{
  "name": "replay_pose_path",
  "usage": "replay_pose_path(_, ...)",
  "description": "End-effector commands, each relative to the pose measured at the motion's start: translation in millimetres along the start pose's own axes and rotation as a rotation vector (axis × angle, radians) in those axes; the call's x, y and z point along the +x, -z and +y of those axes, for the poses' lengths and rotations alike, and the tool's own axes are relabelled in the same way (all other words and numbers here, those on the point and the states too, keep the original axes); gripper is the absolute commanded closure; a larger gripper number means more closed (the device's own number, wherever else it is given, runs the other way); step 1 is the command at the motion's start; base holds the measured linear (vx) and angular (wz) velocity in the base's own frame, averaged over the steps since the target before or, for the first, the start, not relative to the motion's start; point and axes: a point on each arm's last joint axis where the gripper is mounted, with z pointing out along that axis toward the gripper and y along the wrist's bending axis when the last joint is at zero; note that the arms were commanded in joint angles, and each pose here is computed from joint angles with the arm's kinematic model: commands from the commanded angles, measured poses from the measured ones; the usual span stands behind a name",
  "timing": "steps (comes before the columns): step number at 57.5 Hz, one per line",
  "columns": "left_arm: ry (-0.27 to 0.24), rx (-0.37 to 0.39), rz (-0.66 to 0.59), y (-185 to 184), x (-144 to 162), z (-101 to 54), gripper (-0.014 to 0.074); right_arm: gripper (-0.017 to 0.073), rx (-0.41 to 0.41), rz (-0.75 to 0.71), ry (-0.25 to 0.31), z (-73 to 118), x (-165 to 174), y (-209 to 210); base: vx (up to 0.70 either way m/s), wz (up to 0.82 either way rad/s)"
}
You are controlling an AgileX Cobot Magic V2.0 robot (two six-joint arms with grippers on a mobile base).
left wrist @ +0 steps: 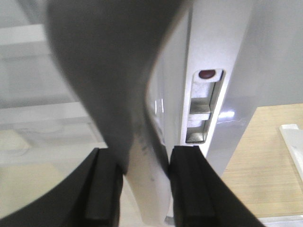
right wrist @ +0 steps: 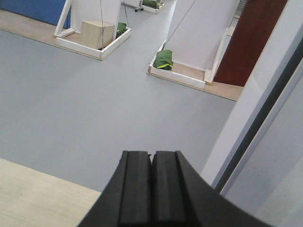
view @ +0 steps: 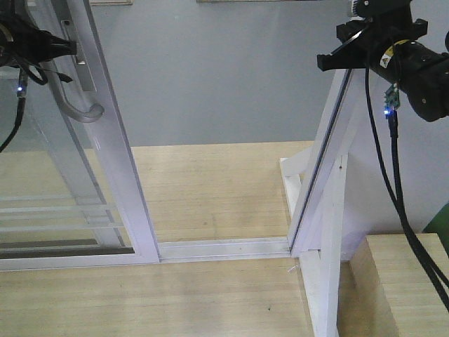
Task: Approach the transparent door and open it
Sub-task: 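Slide the glass panel further open with the left gripper, then open the left gripper and withdraw it from the handle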
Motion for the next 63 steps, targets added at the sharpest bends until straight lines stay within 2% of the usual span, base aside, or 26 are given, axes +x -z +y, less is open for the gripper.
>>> replay_pose_path(1,-0.006,-0.005,-0.272,56,-52,12.2,0.06,0.0562,0.016,-0.163,0.005,-6.4,-37,13,0.0,0.0)
replay_pose_path(8,-0.013,-0.05,-0.274,64,-54,27.1,0.06,0.0562,0.016,-0.163,0.005,-6.4,-37,13,0.0,0.0)
replay_pose_path(21,0.017,-0.119,-0.267,82,-57,51.1,0.06,0.0562,0.017,-0.158,0.005,-6.5,-36,13,0.0,0.0)
replay_pose_path(33,0.037,-0.121,-0.339,118,-69,51.8,0.06,0.0562,0.036,-0.14,0.01,-10.0,-48,26,0.0,0.0)
replay_pose_path(43,0.084,-0.117,-0.357,154,-73,51.9,0.06,0.0562,0.092,-0.091,0.008,-18.7,-79,67,0.0,0.0)
replay_pose_path(48,0.062,-0.102,-0.352,167,-73,48.8,0.06,0.0562,0.12,-0.061,-0.007,-22.0,-91,91,0.0,0.0)
replay_pose_path(53,0.023,-0.058,-0.352,181,-67,40.6,0.06,0.0562,0.132,-0.102,0.0,-20.2,-99,125,0.0,0.0)
replay_pose_path(63,0.007,0.04,-0.359,200,-29,24.1,0.06,0.0562,0.147,-0.143,0.0,-7.7,-83,201,0.0,0.0)
